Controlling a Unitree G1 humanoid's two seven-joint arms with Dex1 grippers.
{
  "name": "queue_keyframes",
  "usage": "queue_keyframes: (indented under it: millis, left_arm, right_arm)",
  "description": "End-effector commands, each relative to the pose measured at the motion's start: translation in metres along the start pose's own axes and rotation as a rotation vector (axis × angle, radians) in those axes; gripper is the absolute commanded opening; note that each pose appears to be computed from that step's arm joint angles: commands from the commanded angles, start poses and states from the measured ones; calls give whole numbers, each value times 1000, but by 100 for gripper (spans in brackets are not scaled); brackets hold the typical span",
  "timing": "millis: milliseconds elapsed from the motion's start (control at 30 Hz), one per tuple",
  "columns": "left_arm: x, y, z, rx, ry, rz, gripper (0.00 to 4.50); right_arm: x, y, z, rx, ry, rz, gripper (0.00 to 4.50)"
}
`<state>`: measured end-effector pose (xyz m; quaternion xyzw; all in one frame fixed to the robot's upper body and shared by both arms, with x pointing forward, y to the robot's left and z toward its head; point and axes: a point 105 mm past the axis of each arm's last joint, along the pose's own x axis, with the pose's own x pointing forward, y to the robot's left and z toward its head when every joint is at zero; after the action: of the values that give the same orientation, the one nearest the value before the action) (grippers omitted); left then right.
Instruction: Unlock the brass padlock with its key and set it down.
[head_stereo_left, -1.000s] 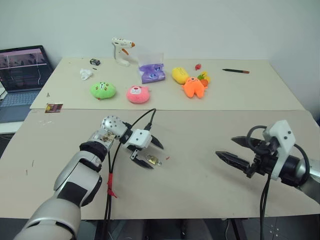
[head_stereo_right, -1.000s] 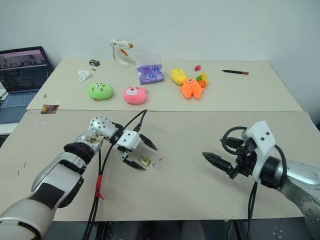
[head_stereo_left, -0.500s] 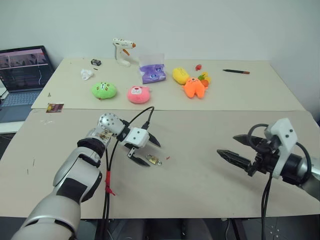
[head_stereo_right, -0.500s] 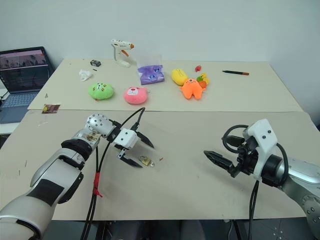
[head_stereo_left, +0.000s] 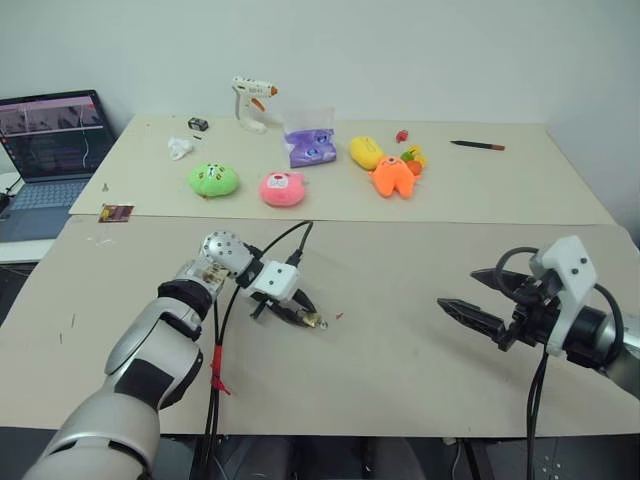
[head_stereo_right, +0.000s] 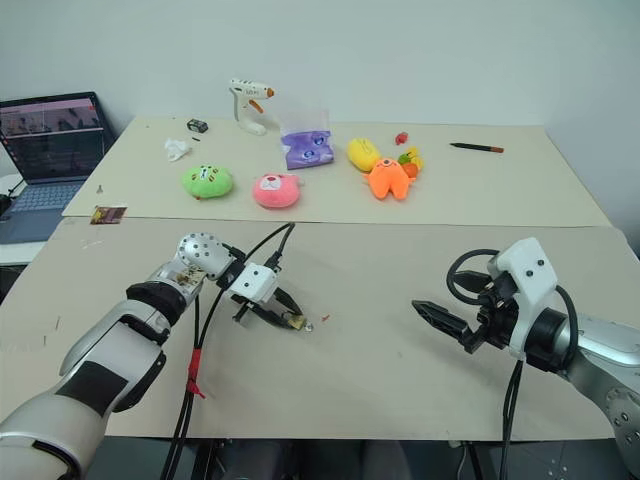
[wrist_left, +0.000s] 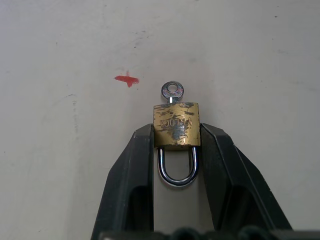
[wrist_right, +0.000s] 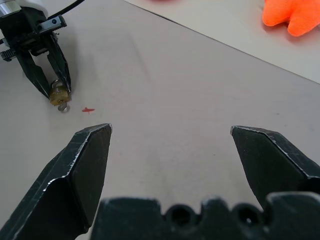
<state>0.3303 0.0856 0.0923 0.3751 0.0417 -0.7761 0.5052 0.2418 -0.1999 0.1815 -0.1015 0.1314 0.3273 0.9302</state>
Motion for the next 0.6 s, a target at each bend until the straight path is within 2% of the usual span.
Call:
queue_keyframes:
  millis: [33, 133, 233, 367, 433, 500, 600]
  left_arm:
    - [7, 4, 4, -15, -50, 28, 81]
    - [2, 31, 19, 43, -116, 248, 81]
    - [-3, 46, 34, 170, -155, 434, 81]
    - [5, 29, 48, 323, -196, 533, 81]
    - [11, 11, 53, 442, -162, 579, 81]
    - [12, 2, 57, 510, -134, 629, 81]
    - [9, -9, 64, 613, -83, 721, 81]
  right_arm:
    - [-1, 2, 8, -39, -20, 4, 450]
    - [5, 10, 8, -20, -26, 67, 450]
    - [9, 15, 4, 130, -28, 133, 450]
    - [21, -14, -2, 297, -41, 28, 450]
    - [24, -19, 1, 356, -60, 32, 450]
    - [26, -17, 2, 366, -54, 60, 450]
    - [34, 4, 3, 393, -31, 183, 450]
